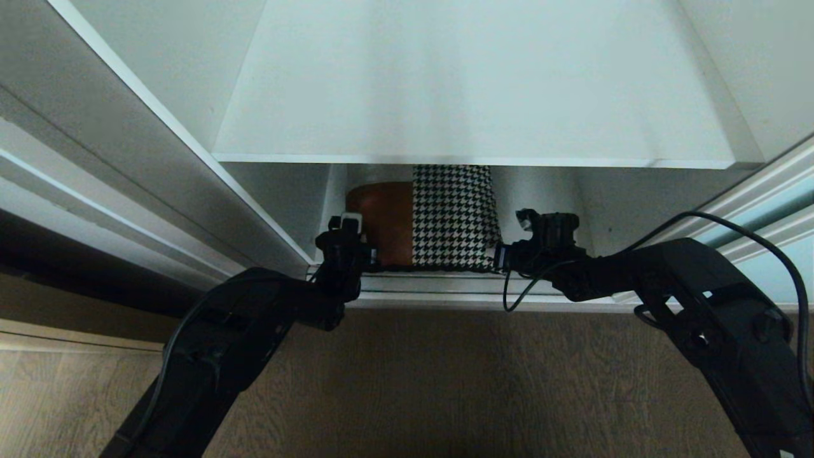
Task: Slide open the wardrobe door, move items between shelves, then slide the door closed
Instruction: Place the pillow on the higher shelf
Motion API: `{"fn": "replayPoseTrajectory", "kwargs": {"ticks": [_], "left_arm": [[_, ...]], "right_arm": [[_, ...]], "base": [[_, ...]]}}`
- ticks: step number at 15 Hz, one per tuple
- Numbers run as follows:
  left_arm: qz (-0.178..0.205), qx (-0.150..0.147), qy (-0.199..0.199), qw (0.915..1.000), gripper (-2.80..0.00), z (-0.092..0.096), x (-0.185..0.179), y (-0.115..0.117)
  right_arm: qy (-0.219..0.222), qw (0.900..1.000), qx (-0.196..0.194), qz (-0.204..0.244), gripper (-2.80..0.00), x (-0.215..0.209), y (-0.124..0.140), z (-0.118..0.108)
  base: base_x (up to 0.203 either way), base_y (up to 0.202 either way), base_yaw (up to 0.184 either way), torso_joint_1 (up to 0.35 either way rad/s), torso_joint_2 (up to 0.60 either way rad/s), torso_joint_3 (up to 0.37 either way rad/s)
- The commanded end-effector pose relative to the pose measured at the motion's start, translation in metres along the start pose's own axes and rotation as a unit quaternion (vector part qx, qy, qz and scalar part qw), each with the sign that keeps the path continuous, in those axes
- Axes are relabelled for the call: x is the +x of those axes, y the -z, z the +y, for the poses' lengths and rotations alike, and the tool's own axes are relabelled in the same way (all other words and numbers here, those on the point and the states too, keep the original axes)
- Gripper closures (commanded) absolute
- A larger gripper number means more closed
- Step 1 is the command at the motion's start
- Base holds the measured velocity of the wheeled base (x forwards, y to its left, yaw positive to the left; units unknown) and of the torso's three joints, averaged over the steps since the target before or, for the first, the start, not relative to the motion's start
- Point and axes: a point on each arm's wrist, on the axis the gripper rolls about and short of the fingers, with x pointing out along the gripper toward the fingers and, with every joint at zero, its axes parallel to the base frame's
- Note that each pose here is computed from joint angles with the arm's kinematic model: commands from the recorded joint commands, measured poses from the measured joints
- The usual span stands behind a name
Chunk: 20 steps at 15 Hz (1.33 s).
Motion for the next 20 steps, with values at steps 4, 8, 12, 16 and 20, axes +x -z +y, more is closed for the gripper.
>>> {"fn": "replayPoseTrajectory", "kwargs": {"ticks": [4, 8, 12, 16, 20], "left_arm": [[-0.031, -0.011, -0.005, 0.9994, -2.80, 0.002, 0.000, -0.007], [-0.090, -0.033, -0.014, 0.9953, -2.80, 0.004, -0.002, -0.022], [-0.103, -0.036, -0.033, 0.9934, -2.80, 0.007, -0.006, -0.032], [-0.042, -0.030, 0.028, 0.9982, -2.80, -0.002, -0.032, -0.025], [0.009, -0.049, 0.075, 0.9959, -2.80, -0.013, -0.052, -0.036]], "right_arm": [[-0.002, 1.000, 0.003, 0.008, 0.00, -0.011, -0.006, 0.006], [-0.025, 0.999, 0.011, 0.035, 0.00, -0.029, -0.008, 0.016], [-0.054, 0.996, 0.024, 0.062, 0.00, -0.025, 0.007, 0.040], [-0.049, 0.996, 0.029, 0.073, 0.00, -0.031, 0.012, 0.040], [-0.043, 0.996, 0.032, 0.074, 0.00, -0.037, 0.011, 0.036]], "base": [[0.000, 0.000, 0.000, 0.000, 0.00, 0.000], [0.000, 0.000, 0.000, 0.000, 0.00, 0.000], [0.000, 0.000, 0.000, 0.000, 0.00, 0.000], [0.000, 0.000, 0.000, 0.000, 0.00, 0.000], [0.000, 0.000, 0.000, 0.000, 0.00, 0.000]]}}
